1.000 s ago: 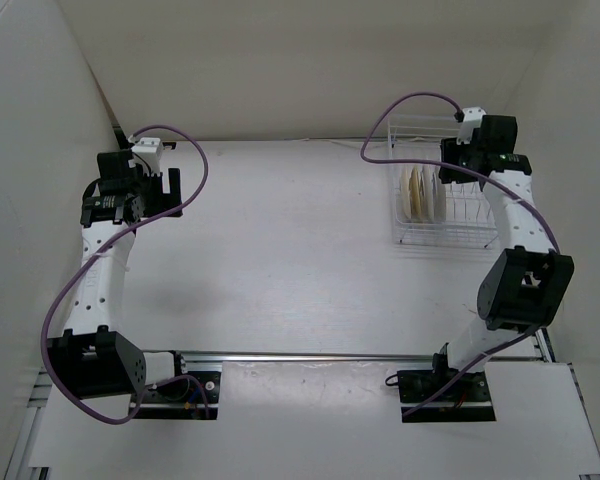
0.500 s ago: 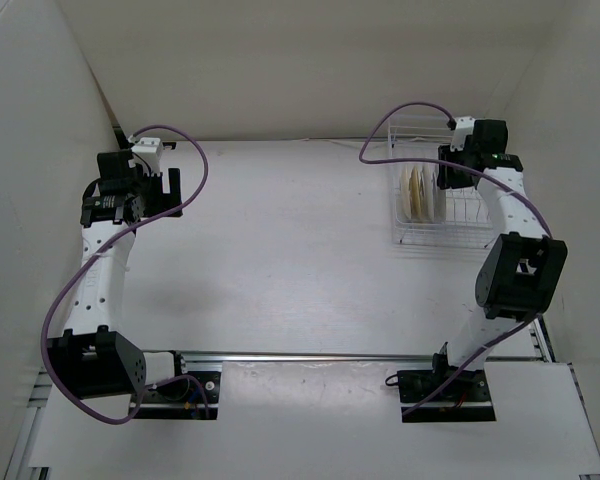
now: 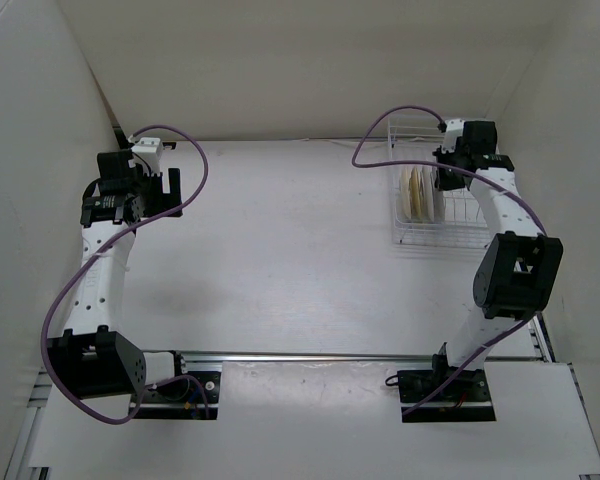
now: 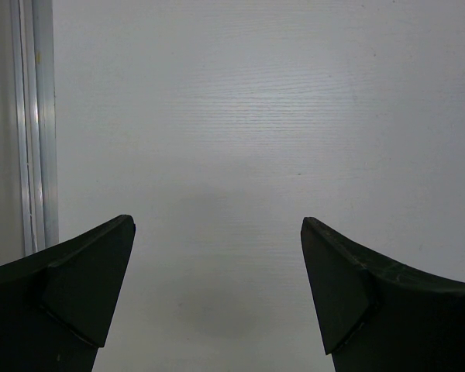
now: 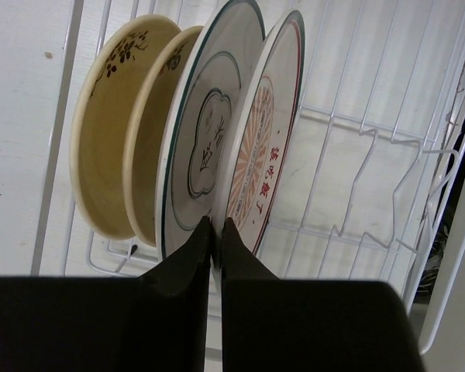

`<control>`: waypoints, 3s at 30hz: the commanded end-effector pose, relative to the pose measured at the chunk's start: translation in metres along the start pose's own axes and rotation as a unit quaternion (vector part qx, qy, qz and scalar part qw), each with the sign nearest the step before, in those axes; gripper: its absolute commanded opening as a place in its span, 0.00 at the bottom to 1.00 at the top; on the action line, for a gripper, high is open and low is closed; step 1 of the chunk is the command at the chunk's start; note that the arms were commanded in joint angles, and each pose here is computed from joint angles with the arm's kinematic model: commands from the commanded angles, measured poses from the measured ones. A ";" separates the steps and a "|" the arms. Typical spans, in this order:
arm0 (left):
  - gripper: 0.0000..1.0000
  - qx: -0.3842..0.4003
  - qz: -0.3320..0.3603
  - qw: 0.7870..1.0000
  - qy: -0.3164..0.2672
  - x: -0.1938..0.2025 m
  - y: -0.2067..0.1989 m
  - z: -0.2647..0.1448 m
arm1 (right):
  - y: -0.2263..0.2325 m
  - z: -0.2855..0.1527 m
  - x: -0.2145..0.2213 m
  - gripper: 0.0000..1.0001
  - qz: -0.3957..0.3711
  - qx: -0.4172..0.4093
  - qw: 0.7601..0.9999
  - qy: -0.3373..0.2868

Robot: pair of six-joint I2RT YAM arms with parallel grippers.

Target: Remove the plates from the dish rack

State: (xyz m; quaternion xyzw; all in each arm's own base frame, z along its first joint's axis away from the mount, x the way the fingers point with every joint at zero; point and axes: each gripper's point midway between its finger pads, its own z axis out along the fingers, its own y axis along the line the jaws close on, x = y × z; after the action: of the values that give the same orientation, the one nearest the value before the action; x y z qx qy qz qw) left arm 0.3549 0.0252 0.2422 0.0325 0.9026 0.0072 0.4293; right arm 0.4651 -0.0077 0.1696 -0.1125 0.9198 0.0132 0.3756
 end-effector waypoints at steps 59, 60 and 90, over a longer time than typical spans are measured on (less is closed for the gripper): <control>1.00 0.047 0.012 0.997 -0.066 -0.030 -0.018 -0.034 | 0.145 -0.137 -0.043 0.00 -0.334 -0.081 0.928 -0.146; 1.00 0.054 0.013 0.996 -0.072 -0.034 -0.020 -0.036 | 0.152 -0.131 -0.028 0.00 -0.351 -0.088 0.923 -0.132; 1.00 0.201 0.051 0.978 -0.011 -0.021 -0.080 -0.016 | 0.281 -0.159 0.029 0.00 -0.685 -0.033 0.658 -0.309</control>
State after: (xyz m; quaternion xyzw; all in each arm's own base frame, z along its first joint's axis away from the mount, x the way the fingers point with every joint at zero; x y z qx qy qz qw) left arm 0.3563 -0.0337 0.2567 0.1232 0.8866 -0.1239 0.4282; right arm 0.2798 0.2176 0.2151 -0.7134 0.4761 -0.1825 0.4806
